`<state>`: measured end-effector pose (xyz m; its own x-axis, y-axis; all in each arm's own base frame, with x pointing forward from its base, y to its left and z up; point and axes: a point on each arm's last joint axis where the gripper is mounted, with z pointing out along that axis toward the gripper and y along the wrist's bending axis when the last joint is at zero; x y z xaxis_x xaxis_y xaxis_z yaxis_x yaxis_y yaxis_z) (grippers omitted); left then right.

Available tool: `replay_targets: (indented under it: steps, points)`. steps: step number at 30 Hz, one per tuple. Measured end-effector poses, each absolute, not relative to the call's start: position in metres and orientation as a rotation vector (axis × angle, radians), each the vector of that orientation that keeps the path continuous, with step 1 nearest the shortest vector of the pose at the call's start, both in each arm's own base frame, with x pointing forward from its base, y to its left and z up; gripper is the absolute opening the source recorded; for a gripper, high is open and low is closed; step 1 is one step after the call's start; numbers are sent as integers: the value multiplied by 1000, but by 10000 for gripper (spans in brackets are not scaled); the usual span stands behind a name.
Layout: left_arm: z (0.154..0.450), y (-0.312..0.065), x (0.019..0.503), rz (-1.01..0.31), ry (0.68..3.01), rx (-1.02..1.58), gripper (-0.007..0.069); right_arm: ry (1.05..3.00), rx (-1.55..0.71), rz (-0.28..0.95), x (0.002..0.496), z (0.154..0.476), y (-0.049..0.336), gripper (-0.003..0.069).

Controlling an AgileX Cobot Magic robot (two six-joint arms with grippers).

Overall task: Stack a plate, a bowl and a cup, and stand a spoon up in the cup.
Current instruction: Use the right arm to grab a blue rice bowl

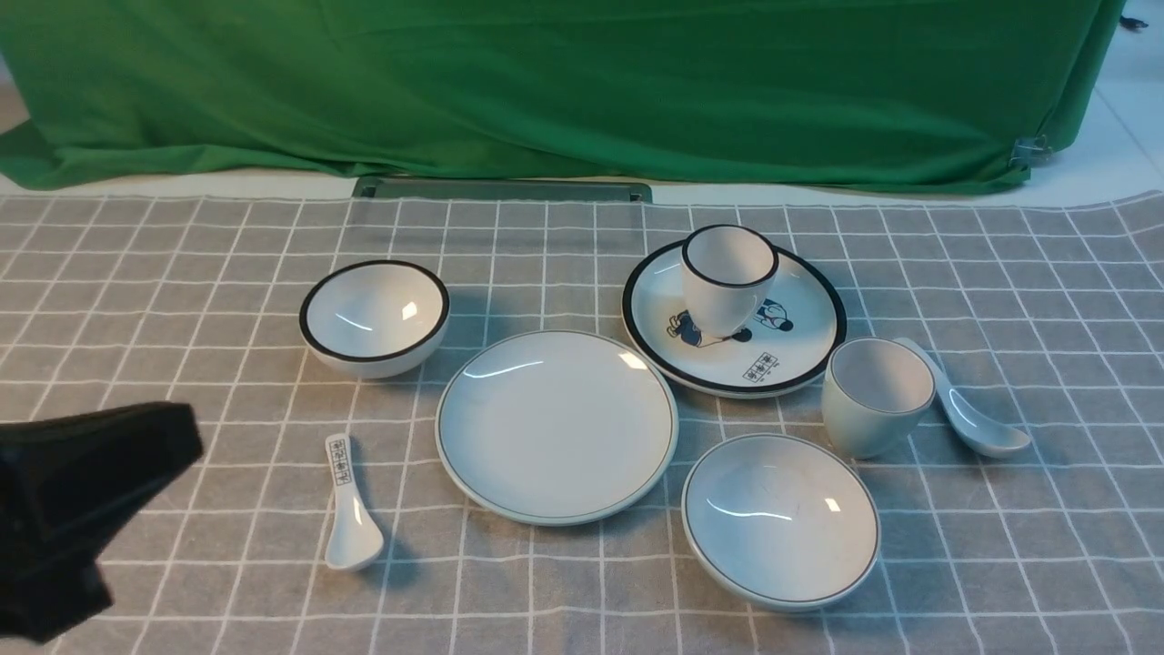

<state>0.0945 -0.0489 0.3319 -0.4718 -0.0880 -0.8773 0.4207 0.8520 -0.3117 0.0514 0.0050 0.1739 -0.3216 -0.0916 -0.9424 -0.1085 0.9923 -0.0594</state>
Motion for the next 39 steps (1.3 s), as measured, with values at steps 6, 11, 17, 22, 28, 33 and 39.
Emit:
replay_targets:
  steps: [6, 11, 17, 22, 28, 33, 39]
  points:
    - [315, -74, 124, -658, 2116, 462, 18, 1901, -144, 17, 51, 174, 5, 242]
    - [308, -89, 134, -651, 2111, 569, 18, 1878, -139, 19, 52, 176, 5, 242]
    - [309, -87, 138, -590, 2069, 592, 18, 1708, 141, 290, 55, 192, 8, 242]
    - [308, -86, 138, -556, 2067, 614, 18, 1573, 295, 436, 56, 203, 6, 236]
    - [309, -86, 139, -555, 2061, 606, 18, 1879, 153, 465, 60, 220, 18, 144]
    - [311, -85, 140, -544, 2043, 590, 18, 2234, -252, 373, 94, 267, 42, 131]
    - [310, -87, 138, -578, 2059, 589, 18, 2520, -757, 187, 166, 282, 92, 125]
